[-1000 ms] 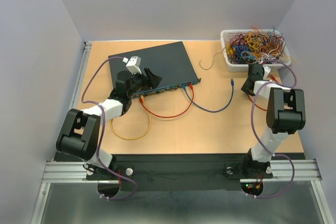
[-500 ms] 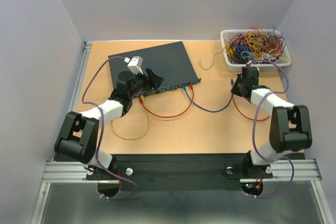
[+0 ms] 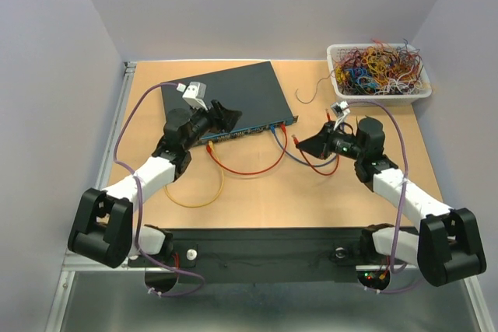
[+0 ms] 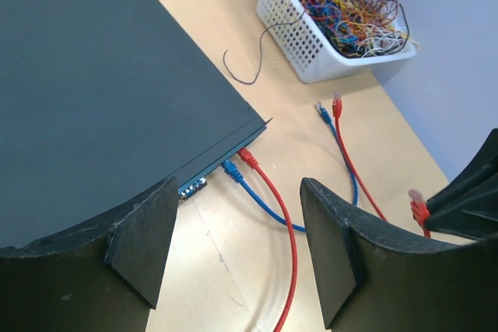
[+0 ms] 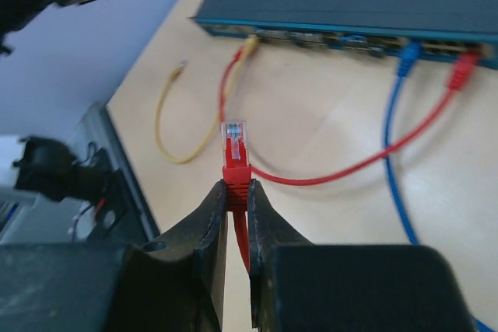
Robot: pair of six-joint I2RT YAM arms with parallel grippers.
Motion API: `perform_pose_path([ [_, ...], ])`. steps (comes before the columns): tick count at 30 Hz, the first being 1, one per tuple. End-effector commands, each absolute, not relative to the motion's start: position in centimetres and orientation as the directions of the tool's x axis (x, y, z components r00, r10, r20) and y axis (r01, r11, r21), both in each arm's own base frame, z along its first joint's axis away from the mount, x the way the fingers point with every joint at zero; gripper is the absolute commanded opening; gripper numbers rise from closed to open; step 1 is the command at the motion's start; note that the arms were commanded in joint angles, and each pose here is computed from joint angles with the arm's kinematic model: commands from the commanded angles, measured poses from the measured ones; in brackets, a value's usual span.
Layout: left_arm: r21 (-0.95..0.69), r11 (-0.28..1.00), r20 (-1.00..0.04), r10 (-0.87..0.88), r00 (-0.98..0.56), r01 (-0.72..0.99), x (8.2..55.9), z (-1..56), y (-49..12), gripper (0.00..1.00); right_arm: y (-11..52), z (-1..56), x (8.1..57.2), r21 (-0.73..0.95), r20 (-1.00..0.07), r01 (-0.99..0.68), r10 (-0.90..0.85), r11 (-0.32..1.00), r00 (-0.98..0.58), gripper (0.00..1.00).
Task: Insert the plug into the switch port
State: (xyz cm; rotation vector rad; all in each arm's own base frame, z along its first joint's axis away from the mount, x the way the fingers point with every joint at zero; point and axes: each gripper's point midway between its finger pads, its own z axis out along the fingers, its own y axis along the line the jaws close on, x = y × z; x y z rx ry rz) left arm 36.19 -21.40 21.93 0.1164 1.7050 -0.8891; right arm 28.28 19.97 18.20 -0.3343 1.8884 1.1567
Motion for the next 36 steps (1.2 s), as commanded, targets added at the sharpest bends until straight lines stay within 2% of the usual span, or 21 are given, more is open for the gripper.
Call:
perform_pose_path([
  [1,-0.448,0.673,-0.892,-0.375,-0.251,0.588,35.0,25.2,-21.6,0.74,23.0,24.0,24.1,0.473,-0.881,-0.844,0.153,0.252,-0.448,0.0],
  [5,-0.434,0.662,-0.897,-0.377,-0.23,0.611,34.5,25.5,-21.6,0.74,24.0,24.7,22.2,0.43,-0.902,-0.884,0.13,0.184,-0.412,0.01],
  [15,-0.41,0.667,-0.907,-0.37,-0.2,0.623,34.5,25.2,-21.6,0.74,24.4,24.9,21.6,0.413,-0.91,-0.896,0.12,0.163,-0.397,0.0],
  [17,-0.409,0.672,-0.907,-0.371,-0.198,0.617,34.7,25.1,-21.5,0.74,24.3,24.9,22.7,0.404,-0.914,-0.887,0.127,0.225,-0.385,0.0],
  [19,-0.41,0.68,-0.907,-0.372,-0.195,0.608,34.9,25.0,-21.4,0.74,23.4,24.1,25.8,0.385,-0.921,-0.823,0.119,0.417,-0.37,0.0],
  [22,-0.412,0.688,-0.907,-0.376,-0.192,0.598,35.2,25.0,-21.2,0.74,21.6,24.7,28.4,0.342,-0.937,-0.73,0.152,0.592,-0.315,0.0],
  [27,-0.414,0.722,-0.907,-0.377,-0.187,0.554,36.5,24.9,-20.8,0.74,20.1,26.6,30.4,0.281,-0.956,-0.625,0.159,0.728,-0.245,0.01],
  [31,-0.404,0.764,-0.913,-0.37,-0.172,0.503,38.5,25.1,-20.3,0.74,21.1,26.2,33.7,0.196,-0.965,-0.518,0.069,0.833,-0.255,0.0],
  [32,-0.404,0.775,-0.913,-0.373,-0.165,0.485,39.7,25.3,-20.2,0.74,21.4,24.9,34.2,0.191,-0.954,-0.502,0.038,0.843,-0.299,0.0],
  [33,-0.408,0.78,-0.912,-0.375,-0.166,0.475,40.3,25.4,-20.0,0.74,22.2,21.3,35.5,0.186,-0.924,-0.481,-0.014,0.857,-0.382,0.0],
  [36,-0.42,0.781,-0.907,-0.386,-0.172,0.462,43.0,25.8,-19.7,0.74,22.8,17.0,38.1,0.169,-0.877,-0.42,-0.058,0.891,-0.477,0.0],
])
